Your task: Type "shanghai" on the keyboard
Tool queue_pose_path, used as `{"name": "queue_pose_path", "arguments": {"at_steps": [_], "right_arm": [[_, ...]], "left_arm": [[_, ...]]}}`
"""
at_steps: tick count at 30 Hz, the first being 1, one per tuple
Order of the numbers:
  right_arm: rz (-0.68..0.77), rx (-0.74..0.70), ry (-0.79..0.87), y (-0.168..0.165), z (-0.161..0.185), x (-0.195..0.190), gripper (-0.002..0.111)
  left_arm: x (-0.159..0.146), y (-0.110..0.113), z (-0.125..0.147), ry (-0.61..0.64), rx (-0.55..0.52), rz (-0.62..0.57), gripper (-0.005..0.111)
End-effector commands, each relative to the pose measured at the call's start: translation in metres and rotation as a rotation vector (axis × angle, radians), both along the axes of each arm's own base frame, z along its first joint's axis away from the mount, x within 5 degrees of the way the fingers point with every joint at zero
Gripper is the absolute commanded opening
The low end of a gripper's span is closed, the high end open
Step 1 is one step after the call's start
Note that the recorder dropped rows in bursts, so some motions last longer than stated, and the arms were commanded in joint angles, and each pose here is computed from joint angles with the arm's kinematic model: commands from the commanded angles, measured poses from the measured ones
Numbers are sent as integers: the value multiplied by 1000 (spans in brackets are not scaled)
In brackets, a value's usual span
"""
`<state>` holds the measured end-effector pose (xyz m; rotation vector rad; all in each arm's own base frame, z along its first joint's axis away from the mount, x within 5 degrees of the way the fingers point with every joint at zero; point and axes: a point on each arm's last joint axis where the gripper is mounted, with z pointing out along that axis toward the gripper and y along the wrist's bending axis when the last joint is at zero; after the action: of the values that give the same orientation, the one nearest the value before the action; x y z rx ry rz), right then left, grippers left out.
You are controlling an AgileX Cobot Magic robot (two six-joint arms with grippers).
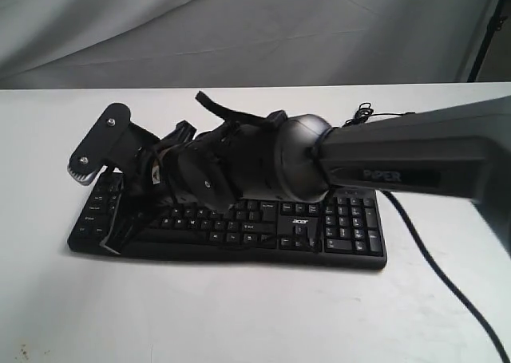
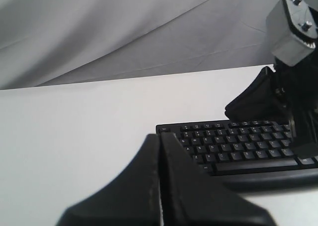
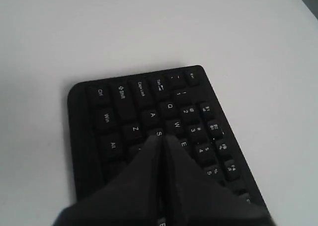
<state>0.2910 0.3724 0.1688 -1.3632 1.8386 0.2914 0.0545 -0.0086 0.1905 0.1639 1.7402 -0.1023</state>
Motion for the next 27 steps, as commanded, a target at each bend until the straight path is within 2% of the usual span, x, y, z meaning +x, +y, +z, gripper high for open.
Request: {"name": "queue_pose_path", "arguments": {"at_steps": [1,10,27], "right_arm": [[44,-10,-52,17,-1,11,0],[37,-21,-1,40,-19,28,0],[53,-38,-34,43,-50,32,0]], "left_arm": [[0,0,-1,-2,2,-3,0],[0,0,-1,-2,2,-3,0],[0,0,-1,-2,2,-3,0]]}}
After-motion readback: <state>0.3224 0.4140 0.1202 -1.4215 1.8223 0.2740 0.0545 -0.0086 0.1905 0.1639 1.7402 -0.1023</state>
